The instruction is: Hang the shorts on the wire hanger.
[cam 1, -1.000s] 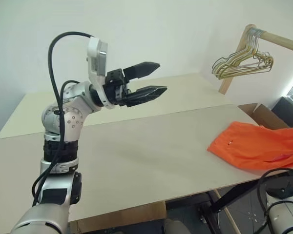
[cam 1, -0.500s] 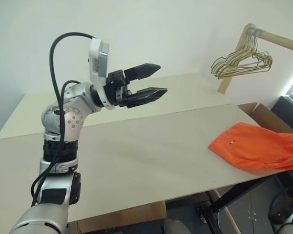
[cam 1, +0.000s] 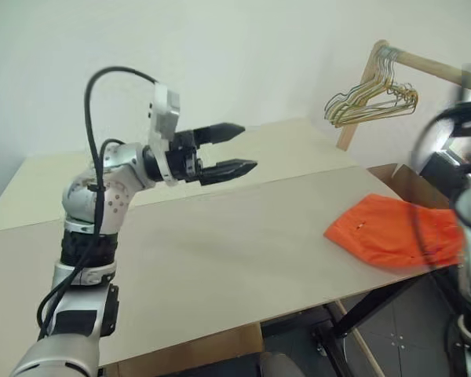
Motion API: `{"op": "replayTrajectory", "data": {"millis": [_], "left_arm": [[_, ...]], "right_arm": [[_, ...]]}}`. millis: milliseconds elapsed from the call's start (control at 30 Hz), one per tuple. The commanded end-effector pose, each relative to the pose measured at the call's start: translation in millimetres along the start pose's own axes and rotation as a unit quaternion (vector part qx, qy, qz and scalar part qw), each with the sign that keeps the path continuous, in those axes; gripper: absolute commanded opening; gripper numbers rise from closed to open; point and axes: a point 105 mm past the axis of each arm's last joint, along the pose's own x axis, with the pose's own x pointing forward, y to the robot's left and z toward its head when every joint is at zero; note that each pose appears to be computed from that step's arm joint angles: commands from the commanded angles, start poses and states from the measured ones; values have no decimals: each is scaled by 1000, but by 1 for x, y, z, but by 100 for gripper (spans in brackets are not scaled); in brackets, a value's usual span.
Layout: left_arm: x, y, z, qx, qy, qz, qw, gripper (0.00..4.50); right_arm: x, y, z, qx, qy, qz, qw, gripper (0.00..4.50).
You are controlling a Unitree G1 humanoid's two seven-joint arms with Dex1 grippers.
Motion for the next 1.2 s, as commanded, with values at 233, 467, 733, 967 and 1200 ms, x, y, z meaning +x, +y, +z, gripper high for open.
{"op": "replayTrajectory", "data": {"millis": [233,467,733,967,1200], "left_arm": [[-53,-1,-17,83,67,127,986,450],[-92,-33,-40,58,133,164,976,450],[-98,-49,-53,54,161,175,970,450],[-92,-46,-54,53,156,164,973,450],[-84,-45,-53,54,154,139,977,450]], "right_arm": [[-9,83,-13,113,2,308,945,447],[-40,110,-34,117,31,436,892,447],[-47,106,-51,117,65,449,884,447],[-53,102,-53,116,69,447,884,447],[-55,94,-57,108,80,433,891,447]]}}
